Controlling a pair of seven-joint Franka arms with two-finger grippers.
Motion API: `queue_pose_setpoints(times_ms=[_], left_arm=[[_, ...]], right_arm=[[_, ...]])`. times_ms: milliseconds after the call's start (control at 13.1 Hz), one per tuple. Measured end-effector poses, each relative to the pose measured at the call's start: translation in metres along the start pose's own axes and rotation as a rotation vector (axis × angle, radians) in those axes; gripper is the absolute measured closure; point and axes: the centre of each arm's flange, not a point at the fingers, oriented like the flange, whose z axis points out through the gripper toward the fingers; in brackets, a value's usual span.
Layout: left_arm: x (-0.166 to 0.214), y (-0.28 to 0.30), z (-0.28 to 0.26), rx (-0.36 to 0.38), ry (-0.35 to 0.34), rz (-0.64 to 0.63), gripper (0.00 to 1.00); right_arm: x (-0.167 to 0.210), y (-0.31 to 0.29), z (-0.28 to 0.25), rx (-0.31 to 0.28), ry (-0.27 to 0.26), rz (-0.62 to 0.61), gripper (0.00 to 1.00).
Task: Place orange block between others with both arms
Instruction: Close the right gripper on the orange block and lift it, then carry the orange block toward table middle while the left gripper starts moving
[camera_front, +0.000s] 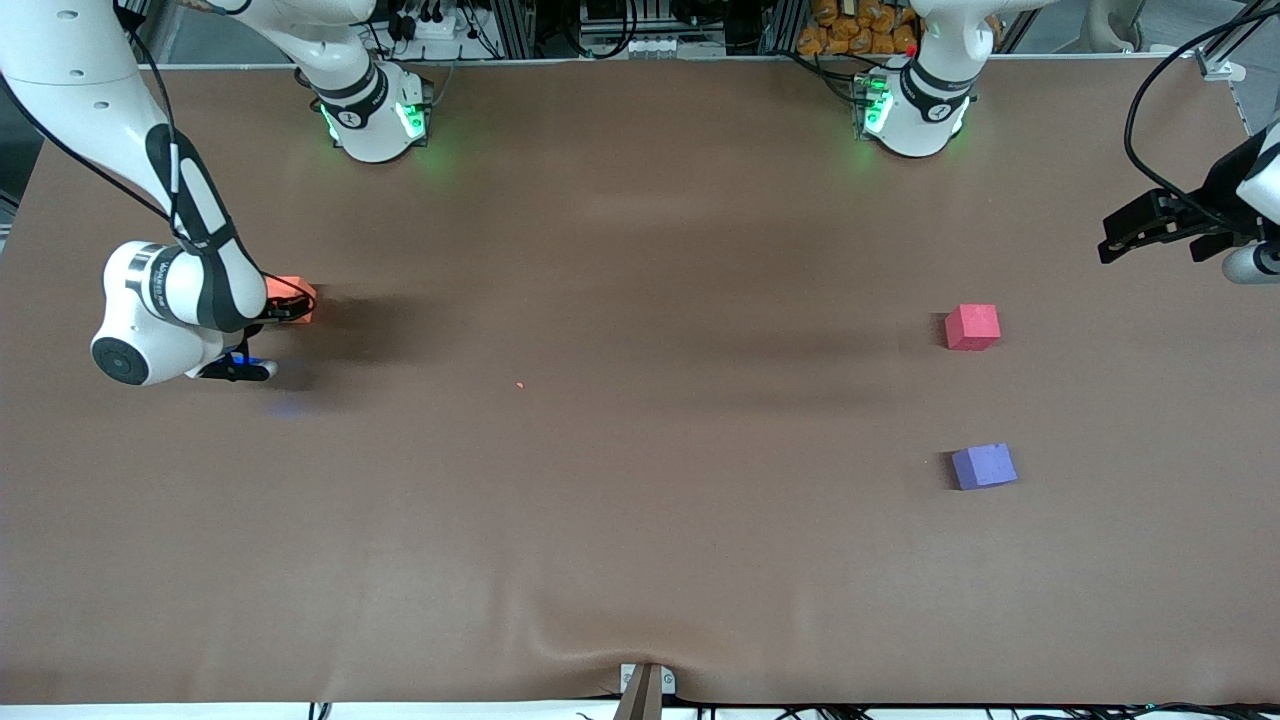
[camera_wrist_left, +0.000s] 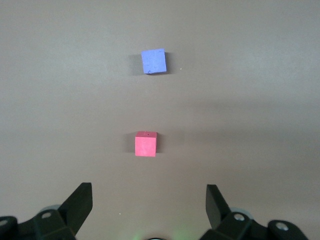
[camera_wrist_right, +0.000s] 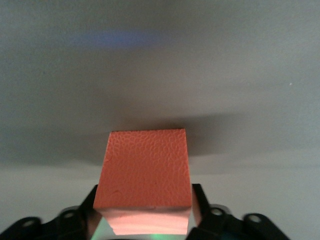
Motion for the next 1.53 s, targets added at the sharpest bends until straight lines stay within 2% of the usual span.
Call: queue_pose_setpoints(times_ms=[77, 230, 306, 460, 613, 843, 996, 1149, 1302, 1532], left_arm=[[0.0, 0.0, 0.0, 0.0, 0.0, 0.0, 0.0], [0.0, 0.0, 0.0, 0.0, -0.001, 0.0, 0.0], [0.0, 0.0, 0.001, 0.0, -0.001, 0.0, 0.0], [0.0, 0.0, 0.001, 0.0, -0.002, 0.0, 0.0], [0.0, -0.001, 0.001, 0.0, -0.002, -0.002, 0.0], [0.0, -0.001, 0.001, 0.0, -0.001, -0.002, 0.0], [0.0, 0.0, 0.0, 0.0, -0.001, -0.001, 0.0], [0.0, -0.001, 0.0, 0.0, -0.001, -0.002, 0.0], [0.0, -0.001, 0.001, 0.0, -0.001, -0.001, 0.0], [0.003, 0.002, 0.006, -0.001, -0.011, 0.004, 0.0]], right_arm=[[-0.001, -0.001, -0.001, 0.0, -0.005, -0.004, 0.4], [0.0, -0.008, -0.012, -0.005, 0.009, -0.041, 0.44], [0.003, -0.018, -0.026, -0.018, 0.035, -0.08, 0.45], [0.011, -0.06, -0.079, -0.07, 0.13, -0.19, 0.48], [0.011, -0.131, -0.148, -0.142, 0.237, -0.326, 0.48], [0.005, -0.246, -0.2, -0.213, 0.351, -0.481, 0.48], [0.014, -0.311, -0.204, -0.163, 0.382, -0.528, 0.48], [0.03, -0.34, -0.192, -0.083, 0.369, -0.53, 0.48], [0.042, -0.359, -0.184, -0.043, 0.369, -0.467, 0.48], [0.032, -0.438, -0.167, -0.026, 0.425, -0.334, 0.48]])
